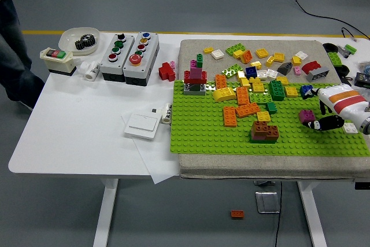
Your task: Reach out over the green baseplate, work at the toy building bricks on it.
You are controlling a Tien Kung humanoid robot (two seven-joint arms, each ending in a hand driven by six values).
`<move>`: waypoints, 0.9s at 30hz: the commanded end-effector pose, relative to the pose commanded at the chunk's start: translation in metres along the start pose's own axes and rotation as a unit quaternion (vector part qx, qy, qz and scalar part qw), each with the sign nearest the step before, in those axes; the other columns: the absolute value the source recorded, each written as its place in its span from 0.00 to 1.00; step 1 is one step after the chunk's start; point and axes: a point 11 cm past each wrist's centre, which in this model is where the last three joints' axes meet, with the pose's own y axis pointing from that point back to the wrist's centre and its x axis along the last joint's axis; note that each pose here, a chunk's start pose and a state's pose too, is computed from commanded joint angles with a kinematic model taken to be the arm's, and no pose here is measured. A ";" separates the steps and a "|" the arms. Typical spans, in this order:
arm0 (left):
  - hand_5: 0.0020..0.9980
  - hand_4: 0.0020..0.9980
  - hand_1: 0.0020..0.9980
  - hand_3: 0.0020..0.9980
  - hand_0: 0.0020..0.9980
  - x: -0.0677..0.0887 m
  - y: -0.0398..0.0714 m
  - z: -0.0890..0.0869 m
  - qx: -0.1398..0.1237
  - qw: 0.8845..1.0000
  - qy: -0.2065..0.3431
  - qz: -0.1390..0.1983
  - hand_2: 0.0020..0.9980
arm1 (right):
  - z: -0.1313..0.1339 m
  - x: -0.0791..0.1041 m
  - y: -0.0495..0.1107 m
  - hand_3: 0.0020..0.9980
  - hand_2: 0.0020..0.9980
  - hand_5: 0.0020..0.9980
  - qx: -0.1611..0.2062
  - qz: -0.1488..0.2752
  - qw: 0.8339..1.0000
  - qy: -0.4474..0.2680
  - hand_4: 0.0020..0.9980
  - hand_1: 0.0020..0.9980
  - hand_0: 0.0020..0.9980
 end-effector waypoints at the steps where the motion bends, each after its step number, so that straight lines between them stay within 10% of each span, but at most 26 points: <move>1: 0.67 0.67 0.77 0.60 0.80 0.000 0.000 0.000 0.000 1.000 0.000 0.000 0.77 | 0.000 0.000 0.000 0.65 0.26 0.39 0.000 0.000 1.000 0.001 0.87 0.21 0.33; 11: 0.67 0.67 0.77 0.60 0.80 0.000 0.000 0.001 0.000 1.000 -0.002 0.000 0.77 | 0.001 0.001 0.000 0.63 0.15 0.31 0.008 0.002 1.000 0.023 0.95 0.06 0.16; 27: 0.67 0.67 0.77 0.60 0.80 0.001 0.000 0.002 -0.001 1.000 -0.004 0.001 0.77 | -0.001 -0.009 -0.006 0.66 0.14 0.29 0.002 -0.017 1.000 0.014 0.99 0.06 0.15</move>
